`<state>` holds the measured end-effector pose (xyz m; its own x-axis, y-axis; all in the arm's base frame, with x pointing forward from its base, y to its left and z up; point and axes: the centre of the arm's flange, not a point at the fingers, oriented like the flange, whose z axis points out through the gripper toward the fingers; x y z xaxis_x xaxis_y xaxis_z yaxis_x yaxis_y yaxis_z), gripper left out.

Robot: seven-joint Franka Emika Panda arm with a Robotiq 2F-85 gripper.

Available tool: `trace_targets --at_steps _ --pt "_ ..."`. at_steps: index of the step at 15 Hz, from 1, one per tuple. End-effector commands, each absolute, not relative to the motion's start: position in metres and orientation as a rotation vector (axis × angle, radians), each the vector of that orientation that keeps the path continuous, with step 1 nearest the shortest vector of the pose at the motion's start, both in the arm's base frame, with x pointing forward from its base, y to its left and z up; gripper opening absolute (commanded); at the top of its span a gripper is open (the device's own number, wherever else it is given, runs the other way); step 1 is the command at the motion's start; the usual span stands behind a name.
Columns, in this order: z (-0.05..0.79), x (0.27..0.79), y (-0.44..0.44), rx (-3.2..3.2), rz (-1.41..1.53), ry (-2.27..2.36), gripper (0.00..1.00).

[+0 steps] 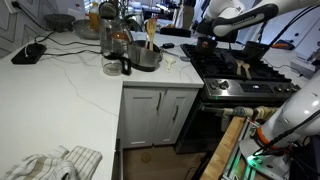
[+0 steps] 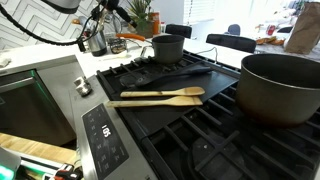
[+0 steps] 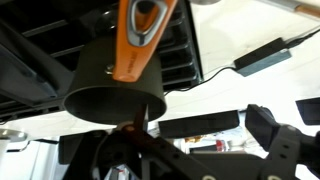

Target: Put the small pot on the stove

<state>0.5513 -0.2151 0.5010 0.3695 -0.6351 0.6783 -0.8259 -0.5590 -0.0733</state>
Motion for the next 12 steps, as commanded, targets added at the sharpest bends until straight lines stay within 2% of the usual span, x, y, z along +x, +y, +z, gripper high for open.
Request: trace_targets --at_steps 1,7,12 --pt "0.515 0.522 -0.180 2.581 0.969 -1.214 1.00" --pt "0.528 0.484 -0.134 2.942 0.921 -1.025 1.00" --pt "0.528 0.456 -0.131 3.234 0.801 -0.814 1.00"
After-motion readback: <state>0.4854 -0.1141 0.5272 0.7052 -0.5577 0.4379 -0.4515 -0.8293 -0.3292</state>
